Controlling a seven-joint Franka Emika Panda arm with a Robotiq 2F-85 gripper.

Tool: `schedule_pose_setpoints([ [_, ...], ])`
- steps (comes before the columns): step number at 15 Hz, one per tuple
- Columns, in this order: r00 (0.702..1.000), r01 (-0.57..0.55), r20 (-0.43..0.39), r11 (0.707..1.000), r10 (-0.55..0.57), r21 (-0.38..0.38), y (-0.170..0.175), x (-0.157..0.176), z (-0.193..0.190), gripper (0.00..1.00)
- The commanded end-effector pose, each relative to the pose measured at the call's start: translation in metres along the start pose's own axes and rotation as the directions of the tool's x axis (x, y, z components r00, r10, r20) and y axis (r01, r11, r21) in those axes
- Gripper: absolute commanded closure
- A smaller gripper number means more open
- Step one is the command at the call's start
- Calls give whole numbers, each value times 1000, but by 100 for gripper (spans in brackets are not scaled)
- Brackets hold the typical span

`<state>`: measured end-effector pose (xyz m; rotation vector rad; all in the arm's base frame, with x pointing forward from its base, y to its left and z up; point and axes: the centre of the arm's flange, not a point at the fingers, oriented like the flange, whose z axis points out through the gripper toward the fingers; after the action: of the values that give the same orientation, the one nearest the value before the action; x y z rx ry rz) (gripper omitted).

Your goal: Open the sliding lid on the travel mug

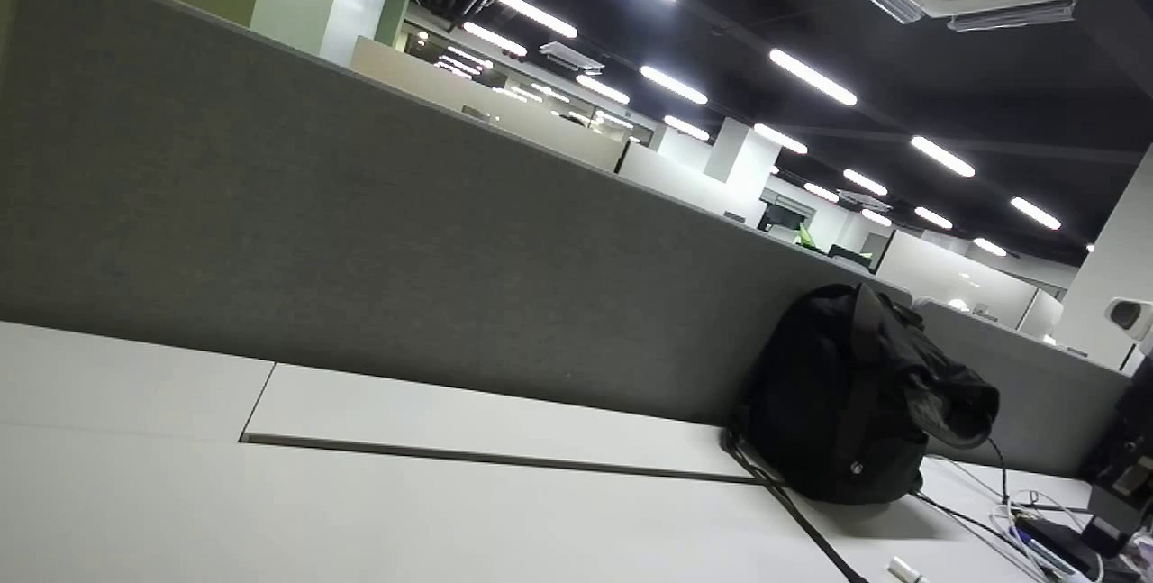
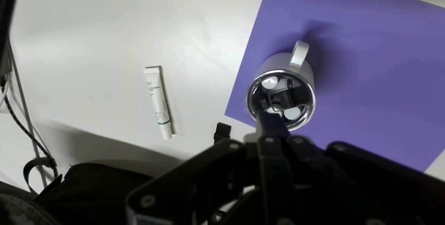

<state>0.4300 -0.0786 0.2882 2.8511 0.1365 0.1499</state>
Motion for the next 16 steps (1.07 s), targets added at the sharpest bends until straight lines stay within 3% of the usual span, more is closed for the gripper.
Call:
schedule_pose_setpoints([
  [1, 1000, -1, 0, 1000, 1, 0, 0, 0, 0, 99],
  [8, 1000, -1, 0, 1000, 1, -2, 0, 0, 0, 99],
  [16, 995, 99, -5, 995, -99, 1, -15, 40, 75, 100],
])
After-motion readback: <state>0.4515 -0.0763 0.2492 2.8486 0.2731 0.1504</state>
